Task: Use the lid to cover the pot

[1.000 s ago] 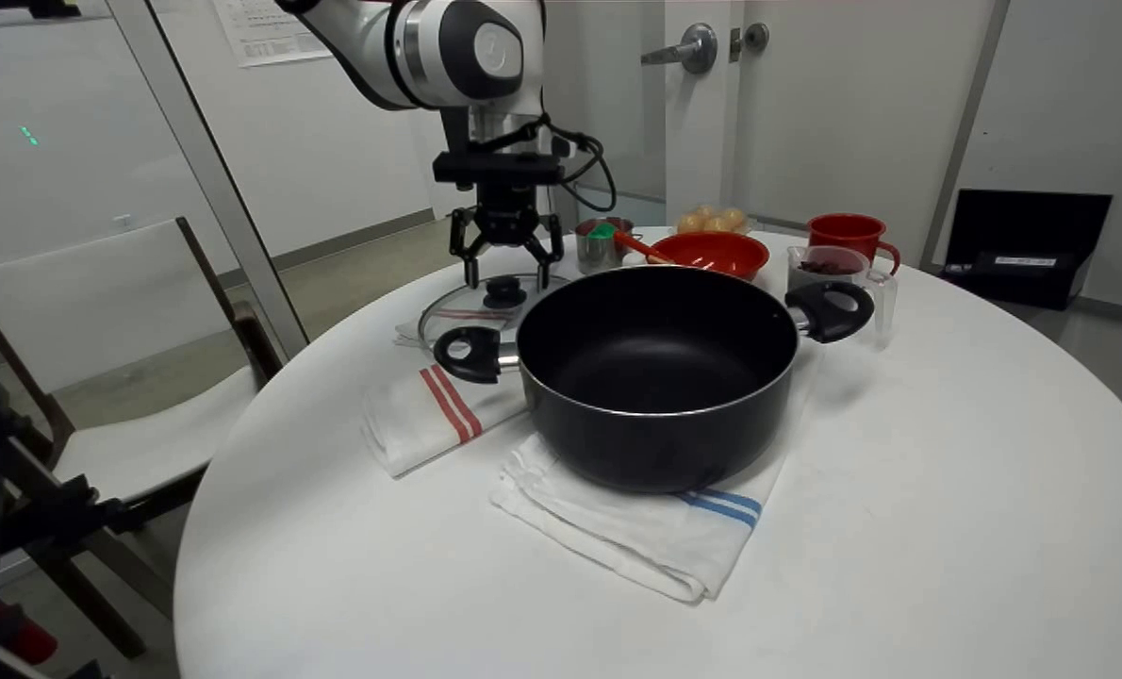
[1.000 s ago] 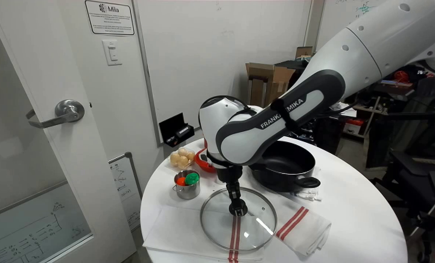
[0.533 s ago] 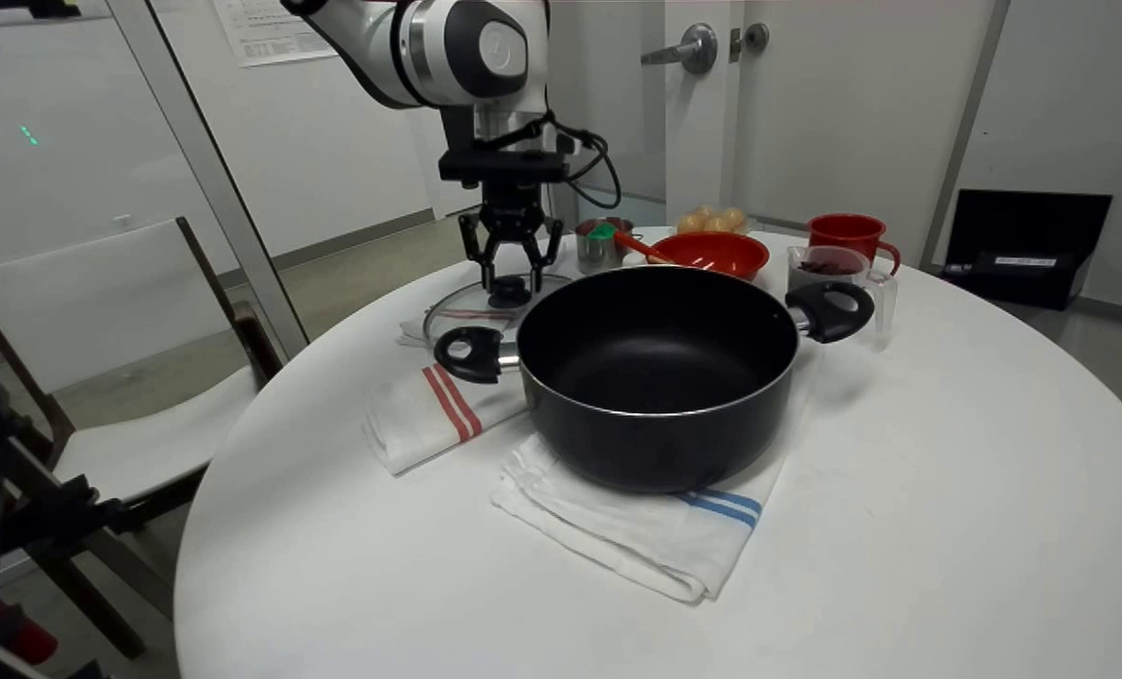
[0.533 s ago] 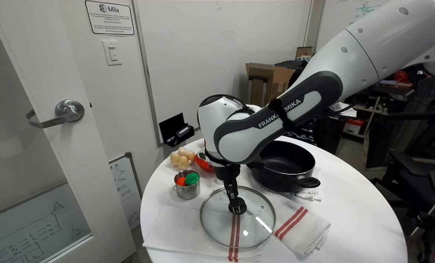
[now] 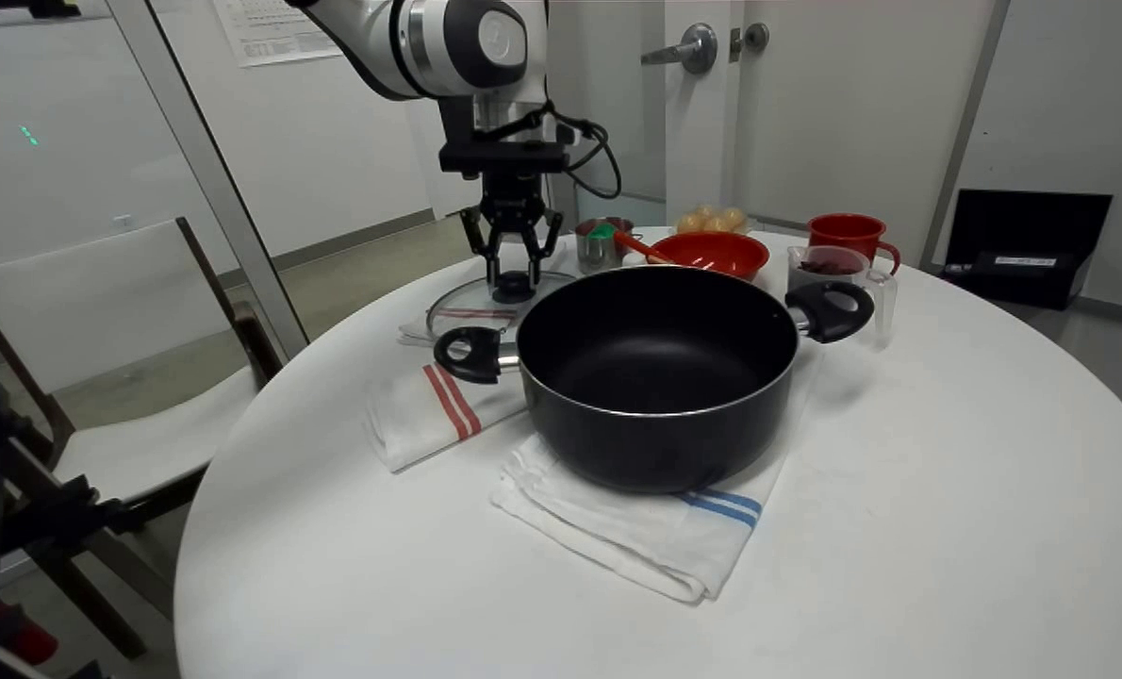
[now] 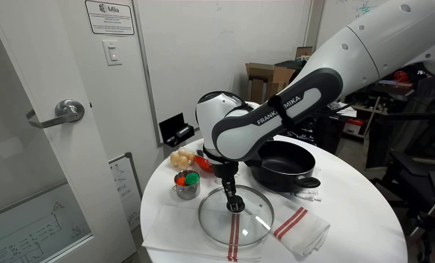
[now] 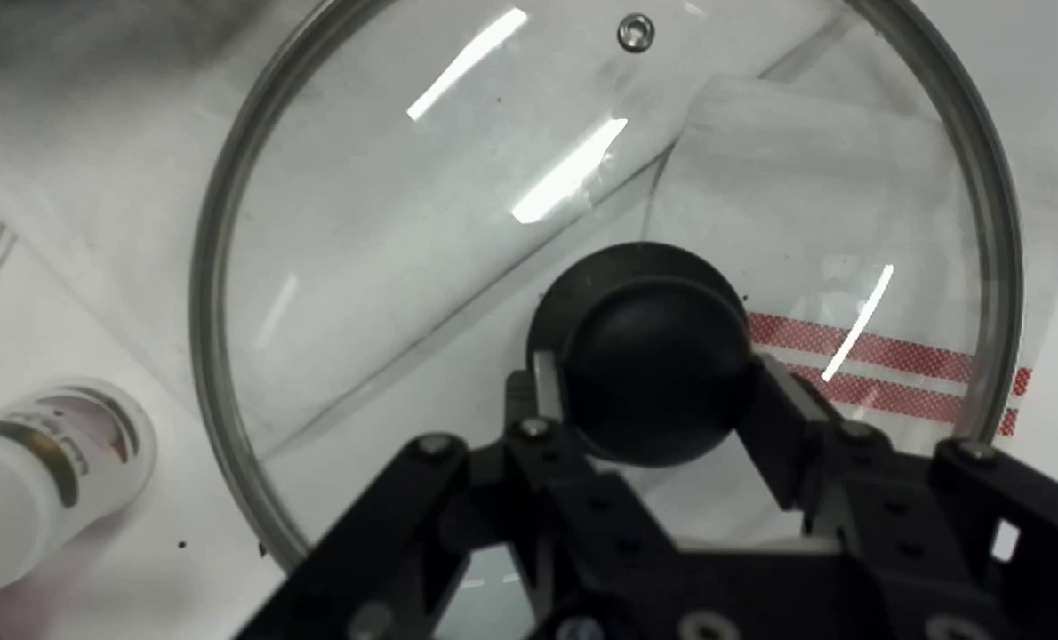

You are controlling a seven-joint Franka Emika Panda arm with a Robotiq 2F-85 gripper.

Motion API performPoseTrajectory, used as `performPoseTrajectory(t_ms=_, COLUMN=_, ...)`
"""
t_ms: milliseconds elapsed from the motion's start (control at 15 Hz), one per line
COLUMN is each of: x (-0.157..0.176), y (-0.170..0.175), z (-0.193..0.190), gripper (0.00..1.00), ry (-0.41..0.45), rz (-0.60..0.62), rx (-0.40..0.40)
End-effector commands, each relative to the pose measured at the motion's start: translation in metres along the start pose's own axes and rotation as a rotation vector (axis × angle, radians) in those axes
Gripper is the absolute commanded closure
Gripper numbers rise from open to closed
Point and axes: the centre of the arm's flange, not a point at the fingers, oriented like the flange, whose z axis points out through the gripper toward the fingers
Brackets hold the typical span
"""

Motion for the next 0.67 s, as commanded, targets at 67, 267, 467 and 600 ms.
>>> performPoseTrajectory(t_ms=67, x=-0.013, y=-0.019, z=-0.037, gripper=0.75, ry=0.016, rz=-0.005, rx=-0.025)
performPoseTrajectory(t_ms=267, x=-0.018, y=-0.031, z=-0.057, gripper=0.75, ry=0.042, rz=-0.015, rx=-0.052)
performPoseTrajectory(t_ms=467, x=-0.023, y=-0.045, z=-0.077, gripper=0.75, ry=0.06, rz=-0.028, rx=-0.069)
performPoseTrajectory(t_ms=600, x=-0.027, y=-0.047, z=-0.089, gripper=0.75, ry=0.068, rz=-0.017, rx=-0.085)
